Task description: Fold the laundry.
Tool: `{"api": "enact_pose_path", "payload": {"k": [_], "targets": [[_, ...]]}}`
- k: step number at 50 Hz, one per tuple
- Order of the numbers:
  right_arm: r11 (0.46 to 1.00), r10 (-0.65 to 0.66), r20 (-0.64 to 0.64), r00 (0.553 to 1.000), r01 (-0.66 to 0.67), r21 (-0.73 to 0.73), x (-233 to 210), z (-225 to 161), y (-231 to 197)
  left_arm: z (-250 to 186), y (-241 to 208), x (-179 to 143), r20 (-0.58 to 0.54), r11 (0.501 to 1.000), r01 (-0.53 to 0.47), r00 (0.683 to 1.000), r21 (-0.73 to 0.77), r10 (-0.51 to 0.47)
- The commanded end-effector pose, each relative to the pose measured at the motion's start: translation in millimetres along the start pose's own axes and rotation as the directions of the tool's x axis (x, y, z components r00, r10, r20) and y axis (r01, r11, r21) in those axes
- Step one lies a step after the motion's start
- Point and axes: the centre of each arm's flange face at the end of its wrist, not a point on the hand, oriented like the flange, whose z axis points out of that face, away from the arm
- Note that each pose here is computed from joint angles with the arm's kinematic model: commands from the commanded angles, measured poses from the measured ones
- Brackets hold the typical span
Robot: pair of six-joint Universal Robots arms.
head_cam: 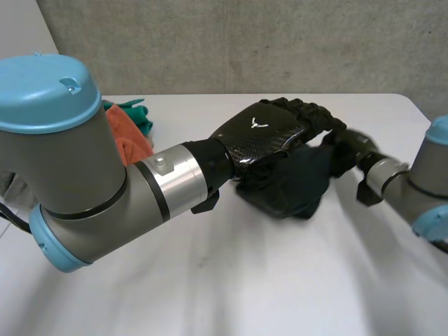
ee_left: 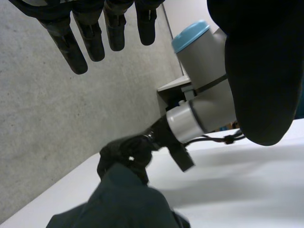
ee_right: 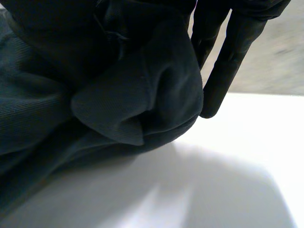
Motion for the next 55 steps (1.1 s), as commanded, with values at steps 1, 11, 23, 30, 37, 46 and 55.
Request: {"api": "enact_pose_path", "payload": {"k": [1,11,23,30,37,46,55], "targets": [[0.98,0.087,-0.22,0.971,-0.044,0.193,89,37,-40,2,-8,2,-0.003,1.0,-0.014,1.0,0.023,0.014],[0.957,0.138,-0.42,0.897,-0.011,0.291,189,49,-57,7,-13,13,-0.006,0.999,-0.024,1.0,0.039,0.024],[0.933,0.147,-0.482,0.864,0.042,0.358,251,41,-72,9,-18,19,-0.005,0.998,-0.031,0.999,0.055,0.032],[0.953,0.145,-0.476,0.868,0.007,0.303,252,40,-56,10,-17,19,-0.002,0.998,-0.03,1.0,0.054,0.031],[0.969,-0.024,-0.592,0.806,0.165,0.185,247,20,-75,8,-18,20,-0.002,0.998,-0.031,1.0,0.053,0.031],[0.848,-0.35,-0.701,0.621,0.528,0.045,212,-18,-140,4,-27,10,0.094,0.996,-0.046,0.995,0.072,0.039],[0.618,-0.654,-0.401,0.642,0.759,0.207,66,-32,-118,-21,-37,-59,0.514,0.989,-0.138,0.853,0.06,0.088]]}}
